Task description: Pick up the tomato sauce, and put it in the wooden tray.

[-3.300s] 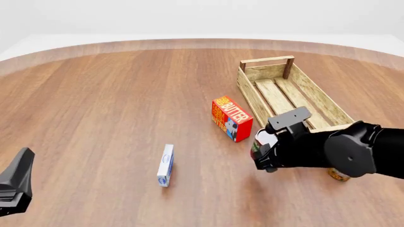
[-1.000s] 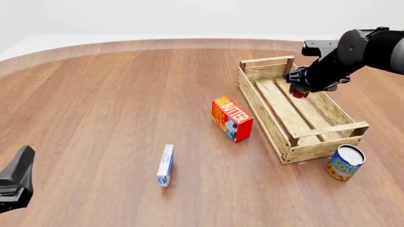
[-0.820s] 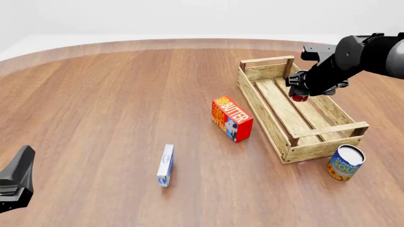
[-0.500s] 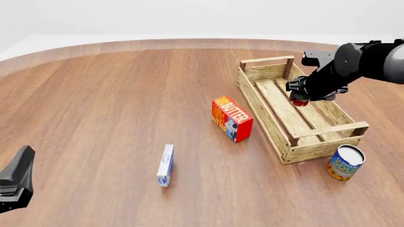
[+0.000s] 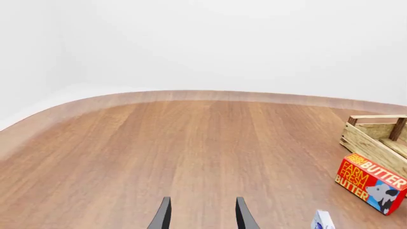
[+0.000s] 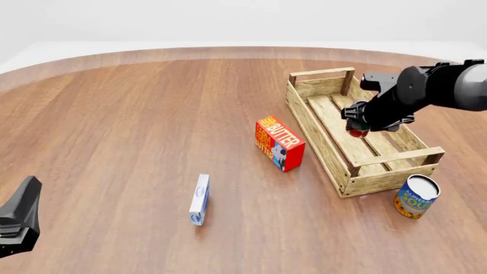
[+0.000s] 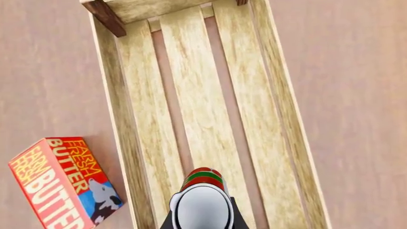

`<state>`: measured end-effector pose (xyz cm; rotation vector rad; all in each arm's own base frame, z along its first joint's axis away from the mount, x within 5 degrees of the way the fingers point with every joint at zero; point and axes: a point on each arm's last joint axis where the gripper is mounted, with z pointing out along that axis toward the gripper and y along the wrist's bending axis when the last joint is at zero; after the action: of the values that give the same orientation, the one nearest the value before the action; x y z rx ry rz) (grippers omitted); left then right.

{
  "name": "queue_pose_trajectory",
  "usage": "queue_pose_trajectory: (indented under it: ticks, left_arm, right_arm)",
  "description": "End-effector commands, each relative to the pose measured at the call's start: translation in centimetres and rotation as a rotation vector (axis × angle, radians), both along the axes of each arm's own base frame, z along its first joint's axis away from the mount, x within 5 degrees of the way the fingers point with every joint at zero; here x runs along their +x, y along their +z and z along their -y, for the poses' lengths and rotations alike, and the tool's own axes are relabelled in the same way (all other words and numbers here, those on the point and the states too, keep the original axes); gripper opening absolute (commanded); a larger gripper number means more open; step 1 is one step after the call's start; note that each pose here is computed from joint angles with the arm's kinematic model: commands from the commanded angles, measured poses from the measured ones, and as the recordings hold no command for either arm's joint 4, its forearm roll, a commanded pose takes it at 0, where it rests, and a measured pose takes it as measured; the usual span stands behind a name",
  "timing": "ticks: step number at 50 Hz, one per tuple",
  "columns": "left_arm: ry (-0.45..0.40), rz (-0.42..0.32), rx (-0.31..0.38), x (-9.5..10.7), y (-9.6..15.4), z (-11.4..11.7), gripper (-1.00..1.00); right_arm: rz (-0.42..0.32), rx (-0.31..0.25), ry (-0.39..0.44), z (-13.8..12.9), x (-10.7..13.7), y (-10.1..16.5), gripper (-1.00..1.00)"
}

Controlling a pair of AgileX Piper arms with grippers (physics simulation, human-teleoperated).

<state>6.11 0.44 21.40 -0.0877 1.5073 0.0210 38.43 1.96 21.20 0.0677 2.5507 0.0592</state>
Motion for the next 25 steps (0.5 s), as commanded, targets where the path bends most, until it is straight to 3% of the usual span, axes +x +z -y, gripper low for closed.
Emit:
queue_pose_trajectory:
  ticks: [1, 25]
  left_arm:
    - [0.0, 0.0, 0.001, 0.0, 0.0, 0.0, 1.0]
    - [0.001, -0.001, 0.003, 0.1, 0.0, 0.0, 1.0]
  right_arm:
    - [0.003, 0.017, -0.024, 0.0, 0.1, -0.4, -1.0]
    - [-0.007, 0.026, -0.05, 0.4, 0.4, -2.0, -1.0]
